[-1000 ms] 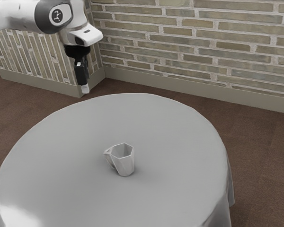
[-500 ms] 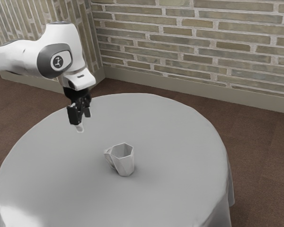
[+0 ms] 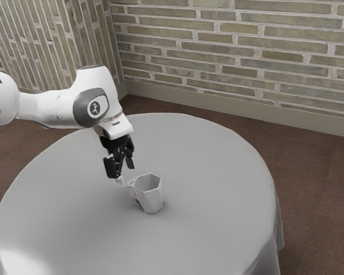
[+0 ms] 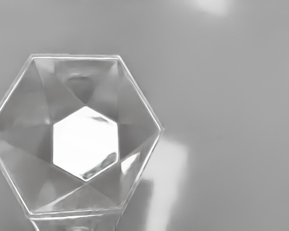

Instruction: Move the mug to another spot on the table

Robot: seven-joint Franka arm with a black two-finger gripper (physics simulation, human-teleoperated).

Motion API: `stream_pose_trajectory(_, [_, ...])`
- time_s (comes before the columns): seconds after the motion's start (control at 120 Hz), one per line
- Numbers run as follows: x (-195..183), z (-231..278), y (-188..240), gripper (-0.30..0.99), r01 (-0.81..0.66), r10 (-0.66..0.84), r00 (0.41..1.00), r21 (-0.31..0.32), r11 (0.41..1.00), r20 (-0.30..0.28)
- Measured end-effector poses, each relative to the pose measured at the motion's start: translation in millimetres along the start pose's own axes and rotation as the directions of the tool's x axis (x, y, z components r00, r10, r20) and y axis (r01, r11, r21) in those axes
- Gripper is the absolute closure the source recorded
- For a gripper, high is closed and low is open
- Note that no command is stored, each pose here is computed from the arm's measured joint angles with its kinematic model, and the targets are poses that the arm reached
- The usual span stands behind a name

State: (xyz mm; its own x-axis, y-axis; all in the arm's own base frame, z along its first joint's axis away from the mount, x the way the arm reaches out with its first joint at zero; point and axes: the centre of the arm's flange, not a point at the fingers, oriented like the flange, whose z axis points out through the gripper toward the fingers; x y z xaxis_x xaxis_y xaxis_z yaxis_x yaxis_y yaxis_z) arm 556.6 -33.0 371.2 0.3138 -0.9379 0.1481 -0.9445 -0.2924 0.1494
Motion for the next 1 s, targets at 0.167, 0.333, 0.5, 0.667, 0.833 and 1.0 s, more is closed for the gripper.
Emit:
stream_pose_trajectory(0.167, [-1.0, 12.1, -5.9, 0.0, -0.019, 0.019, 1.0, 0.0, 1.0, -0.019])
stream_pose_trajectory(0.333, [-2.9, 25.6, -13.3, 0.0, -0.065, 0.065, 0.998, 0.013, 0.998, -0.021])
stream_pose_trajectory(0.5, [-8.6, 42.6, -22.1, 0.0, -0.1, 0.101, 0.995, 0.017, 0.995, -0.017])
stream_pose_trajectory(0.667, [-15.2, 61.1, -29.6, 0.0, -0.116, 0.116, 0.993, 0.011, 0.993, -0.021])
stream_pose_trajectory(0.833, [-16.7, 74.5, -36.0, 0.0, -0.127, 0.127, 0.991, 0.014, 0.992, -0.03])
stream_pose_trajectory(1.0, [-15.7, 80.0, -39.9, 0.02, -0.134, 0.135, 0.99, 0.029, 0.991, -0.043])
